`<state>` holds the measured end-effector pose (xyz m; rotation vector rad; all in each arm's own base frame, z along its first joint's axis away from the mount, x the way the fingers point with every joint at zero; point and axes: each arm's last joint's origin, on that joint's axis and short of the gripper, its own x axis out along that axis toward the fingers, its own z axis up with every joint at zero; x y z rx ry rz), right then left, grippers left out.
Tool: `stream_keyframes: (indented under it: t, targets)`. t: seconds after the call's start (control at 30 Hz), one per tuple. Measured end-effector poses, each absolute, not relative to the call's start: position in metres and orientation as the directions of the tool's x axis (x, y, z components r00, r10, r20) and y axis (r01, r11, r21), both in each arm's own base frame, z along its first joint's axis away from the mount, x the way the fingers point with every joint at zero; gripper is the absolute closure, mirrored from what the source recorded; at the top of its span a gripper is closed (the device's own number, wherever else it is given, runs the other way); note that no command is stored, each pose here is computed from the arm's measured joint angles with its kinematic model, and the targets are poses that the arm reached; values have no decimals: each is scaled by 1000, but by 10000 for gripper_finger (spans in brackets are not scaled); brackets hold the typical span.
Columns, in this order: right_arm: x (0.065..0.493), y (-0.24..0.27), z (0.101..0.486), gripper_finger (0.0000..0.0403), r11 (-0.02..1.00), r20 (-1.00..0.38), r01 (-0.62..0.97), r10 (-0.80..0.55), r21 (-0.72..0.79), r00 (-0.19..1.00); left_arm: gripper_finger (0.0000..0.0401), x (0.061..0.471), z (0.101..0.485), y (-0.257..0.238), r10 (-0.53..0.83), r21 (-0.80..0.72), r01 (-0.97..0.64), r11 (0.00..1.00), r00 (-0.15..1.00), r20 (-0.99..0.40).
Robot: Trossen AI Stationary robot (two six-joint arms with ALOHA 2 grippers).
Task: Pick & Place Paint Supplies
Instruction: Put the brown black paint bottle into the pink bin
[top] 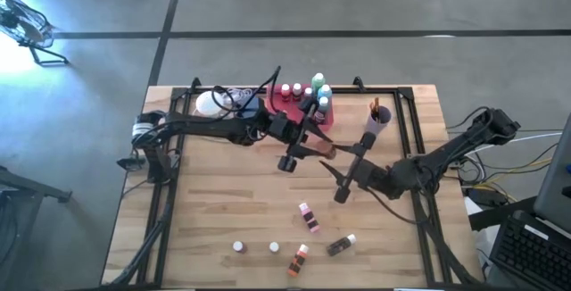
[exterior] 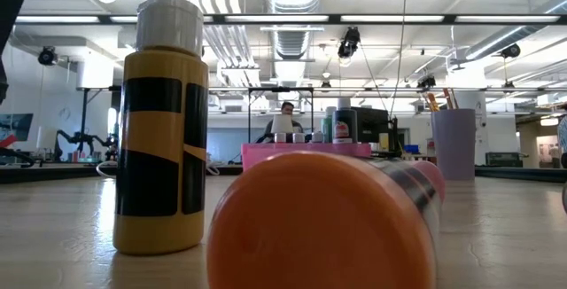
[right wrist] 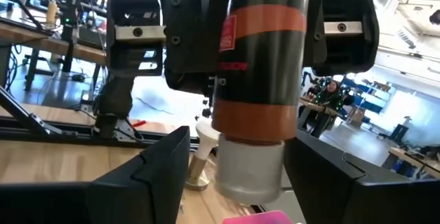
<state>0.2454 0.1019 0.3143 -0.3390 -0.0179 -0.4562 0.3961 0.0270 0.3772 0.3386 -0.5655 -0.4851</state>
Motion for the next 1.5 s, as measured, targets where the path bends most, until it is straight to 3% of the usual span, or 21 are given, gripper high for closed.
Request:
stream_keyframes:
  t: [0.3,1.5]
  targets:
    - [243,101,314,196,798,83,494,-498,-345,863,259,388,388,37,-489,446,286,848,746,451]
    - [245,96,317,274,815,108,492,-484,-308,869,259,393,380,37,-487,450,295,843,774,405]
